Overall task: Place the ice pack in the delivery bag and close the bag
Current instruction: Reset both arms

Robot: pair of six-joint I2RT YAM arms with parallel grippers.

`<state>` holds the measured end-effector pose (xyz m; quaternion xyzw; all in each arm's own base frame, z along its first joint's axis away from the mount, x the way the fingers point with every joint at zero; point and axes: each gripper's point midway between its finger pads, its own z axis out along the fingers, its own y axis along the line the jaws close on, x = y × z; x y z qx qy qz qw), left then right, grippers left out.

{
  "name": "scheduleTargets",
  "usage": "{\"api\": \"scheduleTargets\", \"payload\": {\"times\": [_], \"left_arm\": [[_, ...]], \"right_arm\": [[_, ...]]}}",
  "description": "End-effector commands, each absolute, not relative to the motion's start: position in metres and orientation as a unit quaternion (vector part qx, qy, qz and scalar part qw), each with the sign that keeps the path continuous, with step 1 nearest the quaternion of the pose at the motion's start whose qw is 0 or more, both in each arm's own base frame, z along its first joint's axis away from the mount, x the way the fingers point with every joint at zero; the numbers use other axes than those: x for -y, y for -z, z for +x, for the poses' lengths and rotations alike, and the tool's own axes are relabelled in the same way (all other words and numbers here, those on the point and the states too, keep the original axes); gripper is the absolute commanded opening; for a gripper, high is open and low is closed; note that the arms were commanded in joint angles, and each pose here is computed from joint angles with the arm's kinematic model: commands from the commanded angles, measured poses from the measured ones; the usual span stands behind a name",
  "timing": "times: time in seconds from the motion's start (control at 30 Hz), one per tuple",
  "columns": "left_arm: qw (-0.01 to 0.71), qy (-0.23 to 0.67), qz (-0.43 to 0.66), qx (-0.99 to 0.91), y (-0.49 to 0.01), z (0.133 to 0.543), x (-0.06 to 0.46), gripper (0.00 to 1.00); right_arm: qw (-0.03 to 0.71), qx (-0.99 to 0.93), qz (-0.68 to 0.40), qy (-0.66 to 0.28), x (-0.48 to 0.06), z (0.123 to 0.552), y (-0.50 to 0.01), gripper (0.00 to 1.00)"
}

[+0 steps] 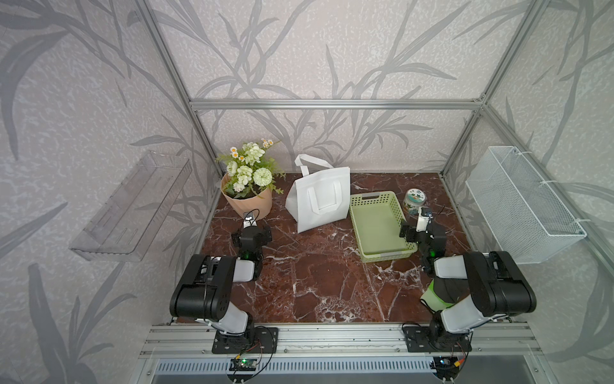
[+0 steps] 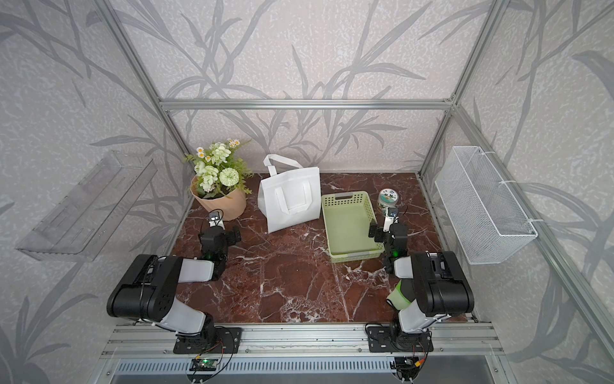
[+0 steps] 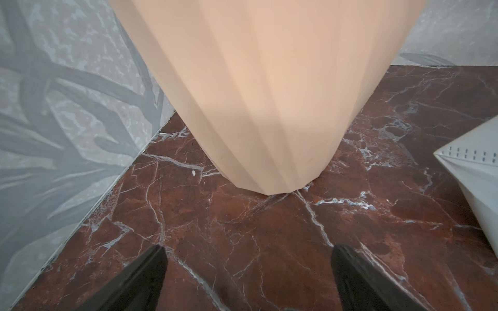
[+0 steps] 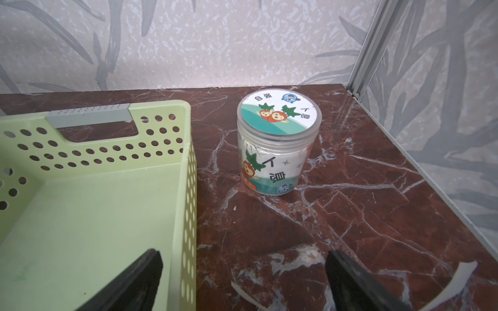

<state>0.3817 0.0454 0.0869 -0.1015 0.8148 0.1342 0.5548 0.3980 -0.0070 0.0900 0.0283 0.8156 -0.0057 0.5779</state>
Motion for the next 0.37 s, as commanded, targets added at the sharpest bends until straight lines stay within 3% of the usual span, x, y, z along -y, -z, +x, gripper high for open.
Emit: {"api": "scheduleTargets", "payload": {"times": [0.0, 0.33], "left_arm": [[0.581, -0.138, -0.113, -0.794, -0.1012, 0.3873, -0.0501, 1.0], [0.562, -0.137, -0.112, -0.808, -0.099, 0.3866, -0.0498, 1.0]], "right_arm": [[0.585, -0.811, 0.025, 0.002, 0.0048, 0.3983, -0.0918, 0.99], [0.584, -0.811, 0.024, 0.002, 0.0045, 0.3985, -0.0915, 0.99]]}}
